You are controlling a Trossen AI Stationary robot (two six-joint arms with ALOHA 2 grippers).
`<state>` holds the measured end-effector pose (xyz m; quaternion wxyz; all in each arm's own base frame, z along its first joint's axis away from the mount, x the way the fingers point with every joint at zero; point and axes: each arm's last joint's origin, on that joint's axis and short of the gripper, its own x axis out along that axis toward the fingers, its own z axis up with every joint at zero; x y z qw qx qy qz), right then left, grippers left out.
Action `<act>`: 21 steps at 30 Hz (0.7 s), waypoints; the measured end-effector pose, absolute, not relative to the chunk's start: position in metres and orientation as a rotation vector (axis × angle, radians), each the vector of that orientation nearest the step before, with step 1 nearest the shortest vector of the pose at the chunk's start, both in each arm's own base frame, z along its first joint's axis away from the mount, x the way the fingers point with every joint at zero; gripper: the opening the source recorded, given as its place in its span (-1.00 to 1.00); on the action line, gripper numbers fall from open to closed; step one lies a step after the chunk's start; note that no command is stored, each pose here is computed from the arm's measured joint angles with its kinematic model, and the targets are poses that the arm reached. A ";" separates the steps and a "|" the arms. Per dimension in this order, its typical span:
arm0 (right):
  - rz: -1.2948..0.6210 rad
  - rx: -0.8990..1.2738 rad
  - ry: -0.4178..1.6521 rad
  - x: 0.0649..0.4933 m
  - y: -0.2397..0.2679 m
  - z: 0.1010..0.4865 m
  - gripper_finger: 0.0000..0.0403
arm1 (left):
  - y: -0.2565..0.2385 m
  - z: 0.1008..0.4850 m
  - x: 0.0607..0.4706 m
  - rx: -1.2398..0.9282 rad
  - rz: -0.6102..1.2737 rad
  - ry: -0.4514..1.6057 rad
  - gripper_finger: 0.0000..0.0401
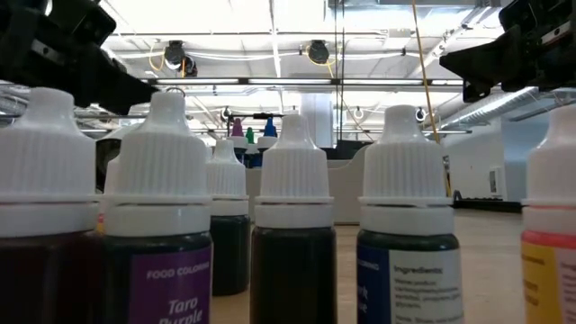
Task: Pick & Place food coloring
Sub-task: Put the small orange food coloring bottle into the gray bin
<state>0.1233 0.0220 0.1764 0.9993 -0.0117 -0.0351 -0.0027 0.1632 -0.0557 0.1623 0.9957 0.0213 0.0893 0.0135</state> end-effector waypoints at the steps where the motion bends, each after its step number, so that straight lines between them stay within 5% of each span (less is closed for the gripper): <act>1: -0.005 -0.024 -0.070 0.123 0.022 0.176 -1.00 | -0.055 0.160 0.162 0.046 0.035 0.182 -0.96; 8: 0.030 -0.002 -0.140 0.126 0.024 0.184 -1.00 | -0.052 0.153 0.159 0.040 0.102 0.220 -0.98; 21: 0.218 -0.144 0.160 0.185 0.086 0.224 -1.00 | -0.050 0.137 0.154 0.012 0.129 0.376 -0.87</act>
